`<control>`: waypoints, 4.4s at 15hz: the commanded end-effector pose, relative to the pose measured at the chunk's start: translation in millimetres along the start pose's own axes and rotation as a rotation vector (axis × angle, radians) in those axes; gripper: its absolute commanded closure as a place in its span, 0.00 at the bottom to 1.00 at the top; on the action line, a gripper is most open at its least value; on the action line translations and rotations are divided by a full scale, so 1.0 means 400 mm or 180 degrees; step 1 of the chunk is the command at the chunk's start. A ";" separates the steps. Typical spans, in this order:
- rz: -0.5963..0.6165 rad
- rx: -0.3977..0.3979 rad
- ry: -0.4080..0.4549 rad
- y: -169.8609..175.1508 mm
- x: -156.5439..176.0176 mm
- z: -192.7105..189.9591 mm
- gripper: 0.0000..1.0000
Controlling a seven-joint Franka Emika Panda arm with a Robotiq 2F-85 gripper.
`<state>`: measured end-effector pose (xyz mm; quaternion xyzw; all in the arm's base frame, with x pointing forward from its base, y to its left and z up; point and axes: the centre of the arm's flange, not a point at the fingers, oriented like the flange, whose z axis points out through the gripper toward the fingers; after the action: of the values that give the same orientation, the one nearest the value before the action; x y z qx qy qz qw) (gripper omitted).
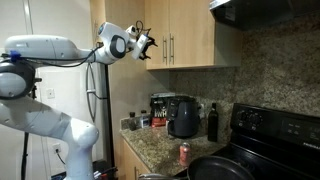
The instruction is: Open the top right cabinet door
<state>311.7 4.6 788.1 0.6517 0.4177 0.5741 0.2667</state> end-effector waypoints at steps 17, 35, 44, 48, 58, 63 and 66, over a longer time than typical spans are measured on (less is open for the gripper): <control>0.0855 0.0152 0.1937 0.150 0.087 0.141 0.00; 0.2736 0.0260 0.2221 0.096 0.047 0.238 0.00; 0.3689 -0.0227 0.1830 0.138 0.000 0.314 0.00; 0.3656 -0.0102 0.1892 0.187 -0.030 0.297 0.00; 0.3883 -0.0042 0.0909 0.123 -0.049 0.406 0.00; 0.3964 -0.0079 0.0760 0.125 -0.047 0.415 0.00; 0.3859 -0.0302 0.0371 0.141 -0.041 0.436 0.00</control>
<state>483.5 -16.8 784.8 0.7001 -0.0132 0.6982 -0.1493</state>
